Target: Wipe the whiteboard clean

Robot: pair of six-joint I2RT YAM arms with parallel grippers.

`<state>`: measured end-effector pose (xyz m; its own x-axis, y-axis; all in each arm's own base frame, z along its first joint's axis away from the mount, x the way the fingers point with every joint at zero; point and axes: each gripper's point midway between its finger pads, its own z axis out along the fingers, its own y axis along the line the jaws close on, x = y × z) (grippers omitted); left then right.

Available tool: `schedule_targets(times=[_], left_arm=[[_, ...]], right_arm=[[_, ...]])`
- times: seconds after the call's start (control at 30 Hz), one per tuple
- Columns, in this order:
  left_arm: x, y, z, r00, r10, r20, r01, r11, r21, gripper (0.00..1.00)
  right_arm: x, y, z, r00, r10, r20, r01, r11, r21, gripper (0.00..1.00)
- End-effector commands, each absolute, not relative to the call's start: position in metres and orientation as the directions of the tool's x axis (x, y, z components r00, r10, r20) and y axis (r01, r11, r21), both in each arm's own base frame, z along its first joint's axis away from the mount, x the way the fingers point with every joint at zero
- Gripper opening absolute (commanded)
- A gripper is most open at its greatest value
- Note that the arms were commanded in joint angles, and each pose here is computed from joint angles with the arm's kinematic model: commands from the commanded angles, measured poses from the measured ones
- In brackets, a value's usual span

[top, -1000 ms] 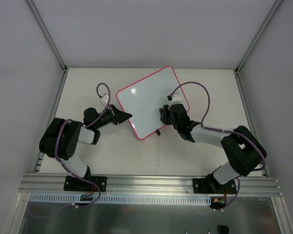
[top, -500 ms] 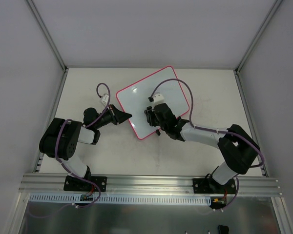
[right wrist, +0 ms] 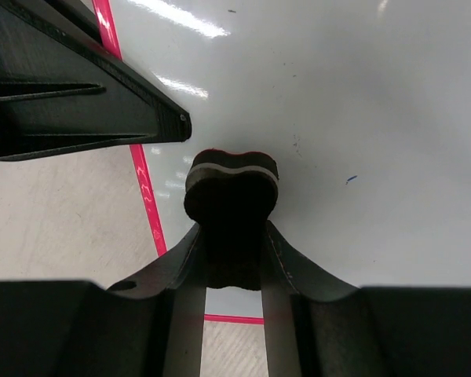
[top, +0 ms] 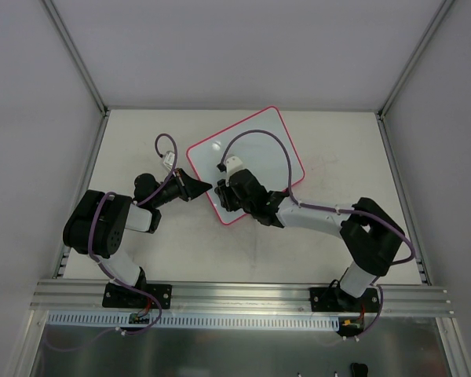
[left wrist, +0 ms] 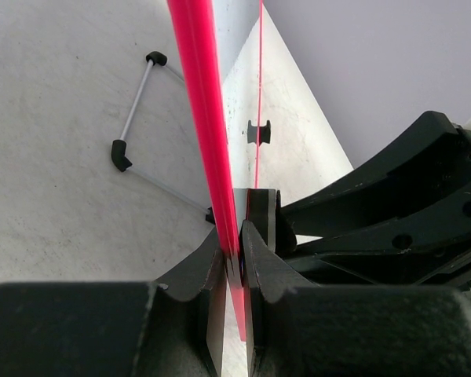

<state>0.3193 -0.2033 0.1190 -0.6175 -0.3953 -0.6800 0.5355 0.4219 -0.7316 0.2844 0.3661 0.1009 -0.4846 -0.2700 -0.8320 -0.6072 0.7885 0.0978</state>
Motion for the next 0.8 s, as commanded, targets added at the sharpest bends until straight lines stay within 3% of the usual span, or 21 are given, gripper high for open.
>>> schedule_targets(times=[0.0,0.23,0.77], left_arm=[[0.316,-0.207,0.187,-0.292,-0.405,-0.867,0.806,0.383,-0.45,0.0],[0.315,-0.207,0.188,-0.287,-0.403,-0.869,0.809,0.384,-0.445,0.0],[0.314,-0.208,0.189,-0.288,-0.403,-0.869,0.81,0.381,-0.445,0.0]], right_arm=[[0.297,0.361,0.096,-0.499,-0.276,-0.821,-0.585,0.806,0.084,0.0],[0.336,0.316,0.1,-0.522,-0.252,-0.815,-0.452,0.892,0.014,0.0],[0.41,0.187,0.064,-0.686,0.031,-0.727,-0.127,0.979,0.161,0.0]])
